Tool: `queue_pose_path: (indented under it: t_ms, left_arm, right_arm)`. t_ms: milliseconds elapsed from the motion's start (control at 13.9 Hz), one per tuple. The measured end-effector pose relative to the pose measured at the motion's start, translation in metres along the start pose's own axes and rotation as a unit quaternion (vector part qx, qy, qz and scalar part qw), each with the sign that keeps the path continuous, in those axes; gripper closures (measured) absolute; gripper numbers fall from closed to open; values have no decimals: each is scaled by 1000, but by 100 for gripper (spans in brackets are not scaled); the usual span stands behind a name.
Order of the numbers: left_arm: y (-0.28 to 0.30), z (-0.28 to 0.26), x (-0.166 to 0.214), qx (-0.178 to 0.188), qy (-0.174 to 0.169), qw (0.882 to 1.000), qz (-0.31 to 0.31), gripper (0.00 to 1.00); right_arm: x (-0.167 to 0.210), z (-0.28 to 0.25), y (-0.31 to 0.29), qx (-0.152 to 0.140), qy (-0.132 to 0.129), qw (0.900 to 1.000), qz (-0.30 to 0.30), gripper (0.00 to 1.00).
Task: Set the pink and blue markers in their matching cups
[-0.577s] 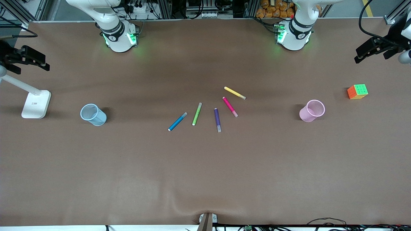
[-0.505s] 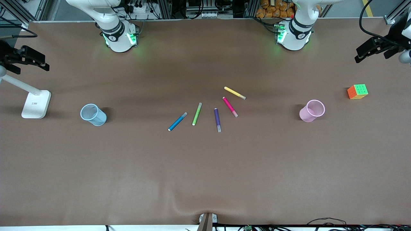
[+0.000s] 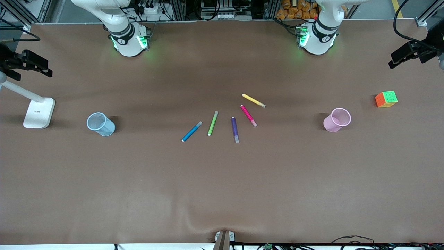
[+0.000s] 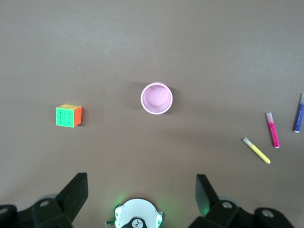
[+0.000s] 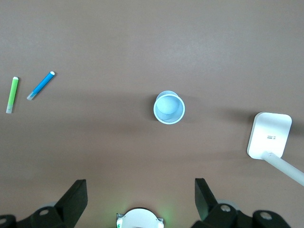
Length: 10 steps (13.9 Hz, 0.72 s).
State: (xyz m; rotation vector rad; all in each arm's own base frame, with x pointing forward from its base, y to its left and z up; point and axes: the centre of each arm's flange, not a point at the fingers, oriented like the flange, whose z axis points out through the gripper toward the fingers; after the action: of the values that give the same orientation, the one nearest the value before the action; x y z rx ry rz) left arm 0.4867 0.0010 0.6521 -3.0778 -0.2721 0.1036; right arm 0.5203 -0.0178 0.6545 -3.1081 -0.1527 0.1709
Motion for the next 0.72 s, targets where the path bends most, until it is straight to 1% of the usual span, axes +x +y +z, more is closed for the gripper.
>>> queue_pose_path:
  t_ms: [144,722]
  left_arm:
    - [0,5,1,2,-11,1000,0,0]
    - [-3,-3,0,1,-7,1000,-3,0]
  right_arm:
    - [0,0,0,0,0,1000,0,0]
    - [0,0,-1,0,-1,1000,20,0]
